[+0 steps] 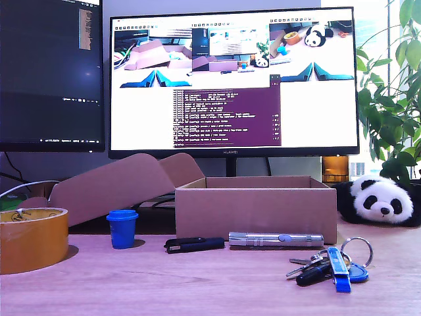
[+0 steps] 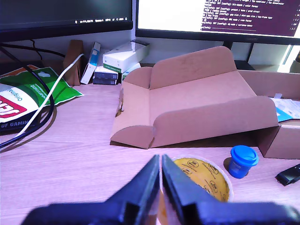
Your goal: Pick up the keys and place it inside the cardboard box
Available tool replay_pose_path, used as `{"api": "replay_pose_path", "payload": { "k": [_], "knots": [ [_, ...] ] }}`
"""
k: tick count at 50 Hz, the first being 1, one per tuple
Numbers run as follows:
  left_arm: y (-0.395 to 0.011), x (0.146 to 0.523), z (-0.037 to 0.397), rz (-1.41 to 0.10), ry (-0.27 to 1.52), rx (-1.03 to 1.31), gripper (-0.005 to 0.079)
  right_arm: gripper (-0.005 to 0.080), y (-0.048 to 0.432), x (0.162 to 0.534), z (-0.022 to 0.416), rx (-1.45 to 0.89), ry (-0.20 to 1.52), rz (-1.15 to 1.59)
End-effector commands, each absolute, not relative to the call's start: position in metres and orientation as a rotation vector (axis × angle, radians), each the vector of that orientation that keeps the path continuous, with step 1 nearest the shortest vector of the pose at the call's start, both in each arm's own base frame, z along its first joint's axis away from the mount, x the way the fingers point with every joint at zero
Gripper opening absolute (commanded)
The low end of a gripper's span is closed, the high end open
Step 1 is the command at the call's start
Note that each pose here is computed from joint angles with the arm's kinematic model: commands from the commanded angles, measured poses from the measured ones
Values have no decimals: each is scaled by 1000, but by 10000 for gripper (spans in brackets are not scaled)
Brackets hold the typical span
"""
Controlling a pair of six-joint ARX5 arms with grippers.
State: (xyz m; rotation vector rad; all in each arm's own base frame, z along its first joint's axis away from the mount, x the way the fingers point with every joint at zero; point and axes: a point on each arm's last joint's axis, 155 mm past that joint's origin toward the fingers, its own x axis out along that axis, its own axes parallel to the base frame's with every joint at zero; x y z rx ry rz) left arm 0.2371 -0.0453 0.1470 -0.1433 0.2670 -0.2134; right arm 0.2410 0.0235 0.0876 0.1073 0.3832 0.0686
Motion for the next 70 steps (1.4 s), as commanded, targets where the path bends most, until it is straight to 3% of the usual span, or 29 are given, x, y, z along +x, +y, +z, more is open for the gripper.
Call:
{"api": "replay_pose_path", "payload": {
  "k": [1, 11, 27, 45, 60, 70],
  "knots": [
    [-73, 224, 140, -354, 309, -261, -21, -12, 24, 244, 89, 110, 365, 71],
    [-82, 220, 141, -410, 316, -267, -21, -13, 37, 242, 91, 126, 363, 143],
    [-146, 180, 148, -786, 348, -259, -21, -13, 103, 227, 113, 165, 308, 496],
    [-200, 138, 130, -1071, 362, -234, -21, -12, 143, 203, 95, 341, 493, 627],
    [-213, 128, 127, -1084, 336, -181, -21, -13, 166, 190, 101, 274, 669, 731],
    [-213, 129, 126, -1064, 326, -162, -21, -12, 172, 194, 120, -40, 709, 843]
  ]
}}
